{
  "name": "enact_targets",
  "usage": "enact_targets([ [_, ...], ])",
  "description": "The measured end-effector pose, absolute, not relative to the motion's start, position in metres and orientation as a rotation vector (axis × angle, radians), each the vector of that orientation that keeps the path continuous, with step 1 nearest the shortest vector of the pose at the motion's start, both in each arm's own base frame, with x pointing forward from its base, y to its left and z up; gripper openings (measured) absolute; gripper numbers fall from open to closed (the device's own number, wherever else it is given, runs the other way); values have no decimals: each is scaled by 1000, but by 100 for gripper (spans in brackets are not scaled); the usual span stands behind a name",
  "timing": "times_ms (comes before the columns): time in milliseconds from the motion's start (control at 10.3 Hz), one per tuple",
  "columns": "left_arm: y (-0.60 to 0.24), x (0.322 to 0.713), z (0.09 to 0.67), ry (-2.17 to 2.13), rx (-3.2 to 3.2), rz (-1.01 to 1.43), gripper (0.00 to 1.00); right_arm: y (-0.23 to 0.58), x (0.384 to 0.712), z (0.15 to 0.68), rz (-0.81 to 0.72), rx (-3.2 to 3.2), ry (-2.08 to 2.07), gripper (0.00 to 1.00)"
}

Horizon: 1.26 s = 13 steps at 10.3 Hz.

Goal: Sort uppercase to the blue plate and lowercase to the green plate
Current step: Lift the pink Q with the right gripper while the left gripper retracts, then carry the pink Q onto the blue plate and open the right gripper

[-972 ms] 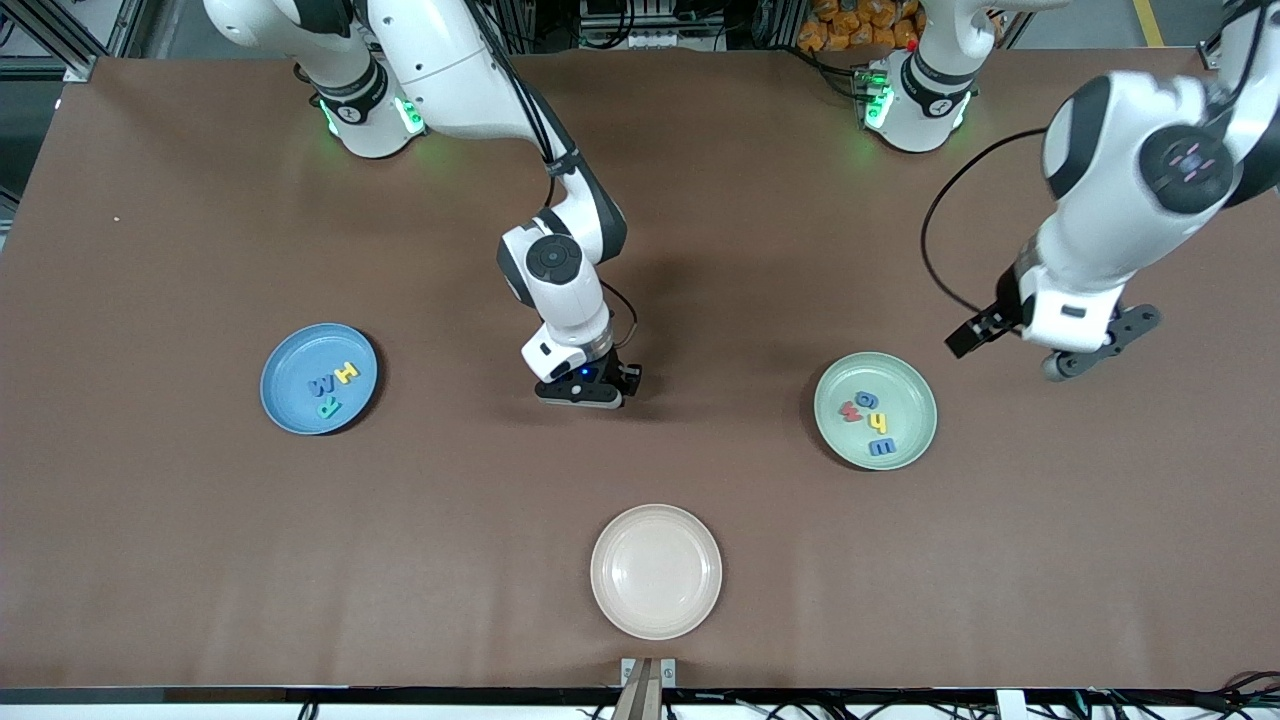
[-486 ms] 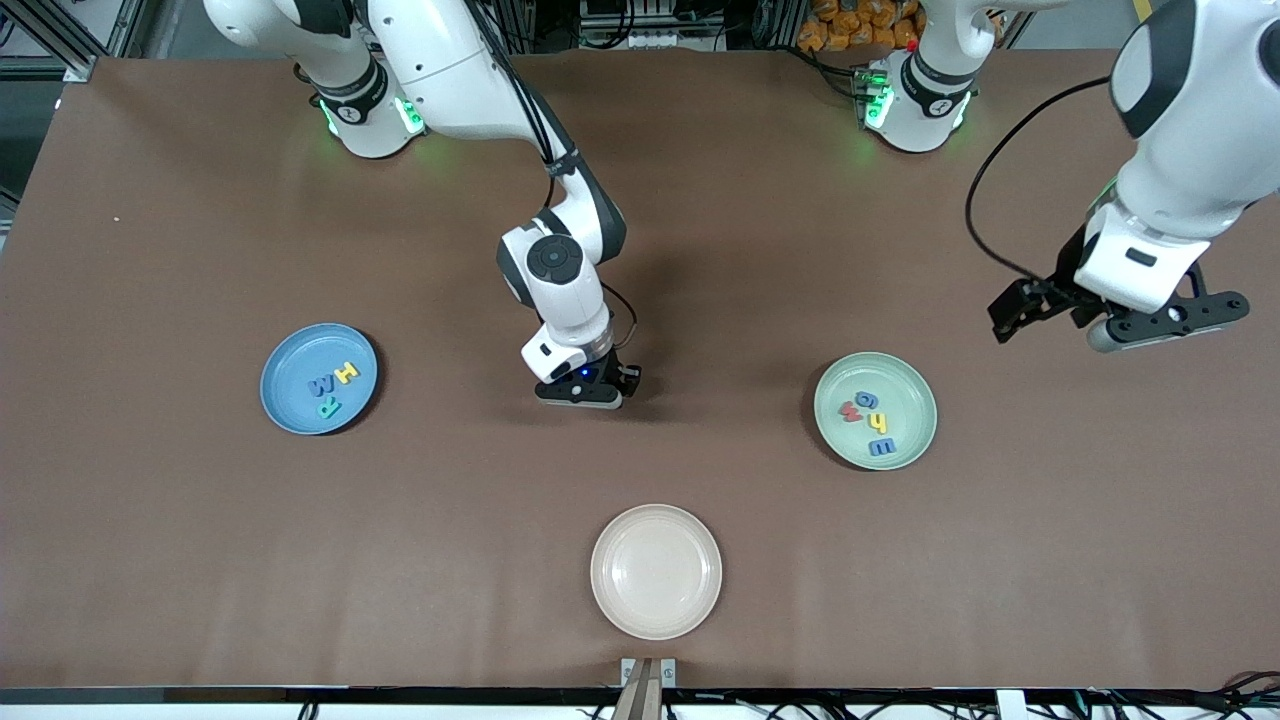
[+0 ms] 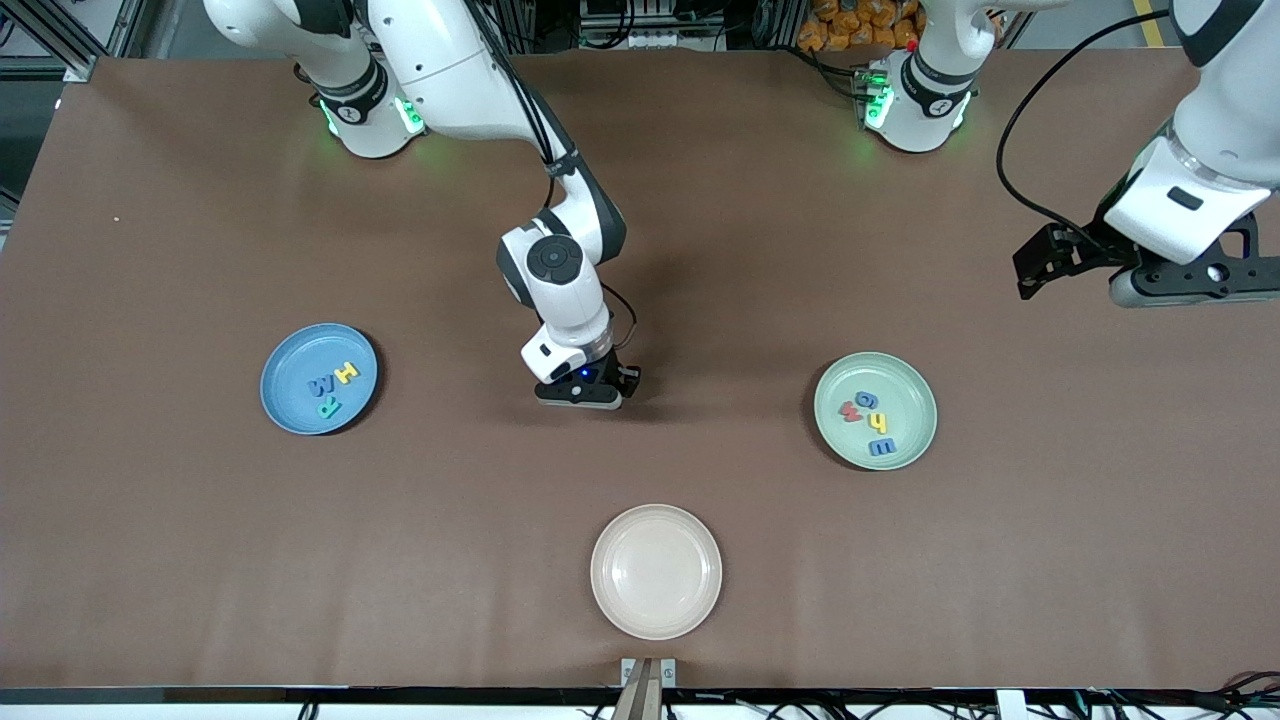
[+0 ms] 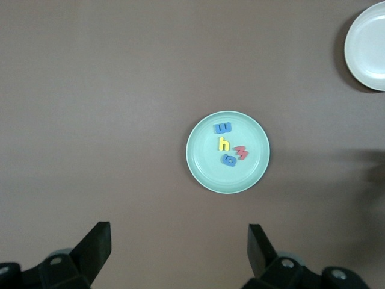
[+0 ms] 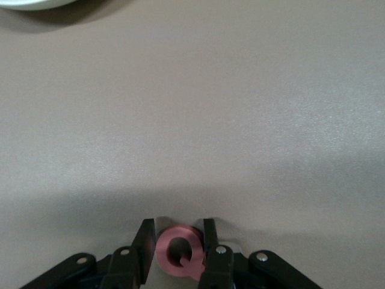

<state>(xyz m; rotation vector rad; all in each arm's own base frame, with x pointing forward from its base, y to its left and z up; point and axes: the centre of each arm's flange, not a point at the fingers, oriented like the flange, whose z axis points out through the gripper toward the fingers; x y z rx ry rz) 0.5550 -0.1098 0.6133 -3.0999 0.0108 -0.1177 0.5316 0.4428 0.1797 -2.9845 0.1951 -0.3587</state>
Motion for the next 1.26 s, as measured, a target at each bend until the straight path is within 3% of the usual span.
enact_targets([
  [874,-124,550,629,50,-3119,-67,100,429,567,219,-293,-3162,78,37],
  [1263,-124,550,630,49,-3119,-70,100,317,613,274,-165,-3263,-163,37],
])
